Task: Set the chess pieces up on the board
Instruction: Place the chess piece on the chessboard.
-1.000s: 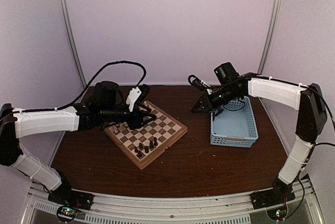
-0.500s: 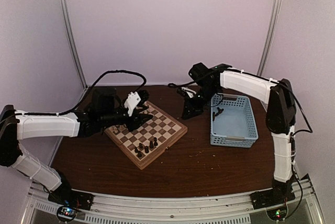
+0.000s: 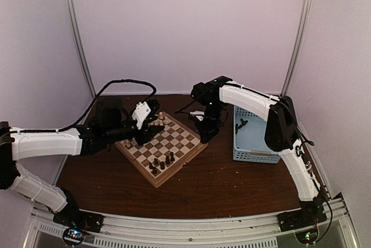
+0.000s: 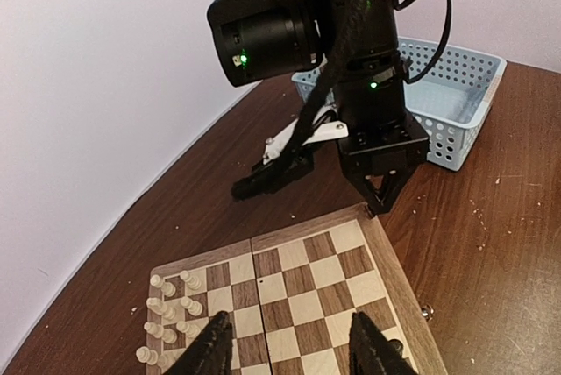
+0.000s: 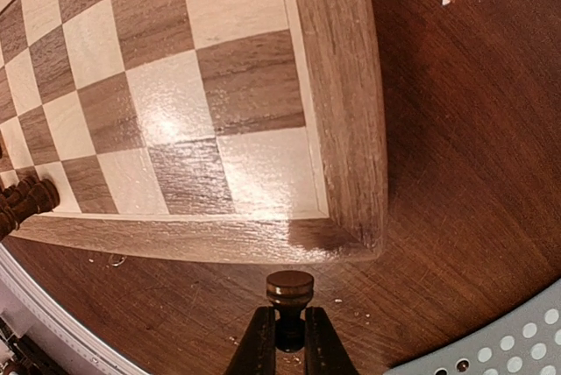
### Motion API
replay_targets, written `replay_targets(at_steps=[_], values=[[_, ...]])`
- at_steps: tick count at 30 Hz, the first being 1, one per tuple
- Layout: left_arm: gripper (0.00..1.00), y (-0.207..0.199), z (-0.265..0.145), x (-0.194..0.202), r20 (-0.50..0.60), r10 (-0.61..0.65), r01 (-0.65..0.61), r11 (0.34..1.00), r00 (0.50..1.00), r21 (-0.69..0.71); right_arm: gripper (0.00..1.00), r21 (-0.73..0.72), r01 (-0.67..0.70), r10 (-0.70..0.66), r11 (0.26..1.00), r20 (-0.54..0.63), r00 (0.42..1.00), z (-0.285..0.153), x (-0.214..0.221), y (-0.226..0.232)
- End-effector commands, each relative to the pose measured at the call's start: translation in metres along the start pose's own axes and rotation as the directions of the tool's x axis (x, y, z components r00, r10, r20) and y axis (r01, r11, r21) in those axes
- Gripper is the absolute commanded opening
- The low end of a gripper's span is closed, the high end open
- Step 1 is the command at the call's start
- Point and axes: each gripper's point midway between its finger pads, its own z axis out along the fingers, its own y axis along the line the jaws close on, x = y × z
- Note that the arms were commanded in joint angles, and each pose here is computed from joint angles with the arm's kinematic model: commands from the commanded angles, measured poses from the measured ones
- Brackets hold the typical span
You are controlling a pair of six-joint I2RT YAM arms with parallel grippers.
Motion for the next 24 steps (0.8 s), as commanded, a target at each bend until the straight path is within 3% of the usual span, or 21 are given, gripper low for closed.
replay_targets(at_steps=[1,6,17,24], values=[[0.46,0.005,-0.005,-0.012,0.049,0.034,-0.032,0.999,0.998,-0.033,0.13,0.001,-0.001,0.001,1.000,0.015,1.000,0.000,-0.007,-0.001],[0.46,0.005,-0.006,-0.009,0.042,0.043,-0.041,0.998,0.998,-0.037,0.18,-0.040,-0.008,0.010,0.999,0.051,0.999,0.001,-0.017,0.006],[0.46,0.008,-0.012,-0.012,0.051,0.053,-0.050,0.997,0.997,-0.056,0.19,-0.116,-0.010,0.021,0.993,0.093,0.995,0.002,-0.033,0.018],[0.47,0.007,-0.009,-0.010,0.037,0.047,-0.045,0.998,0.998,-0.047,0.38,-0.084,0.002,0.011,0.996,0.159,0.987,-0.019,-0.038,0.015]])
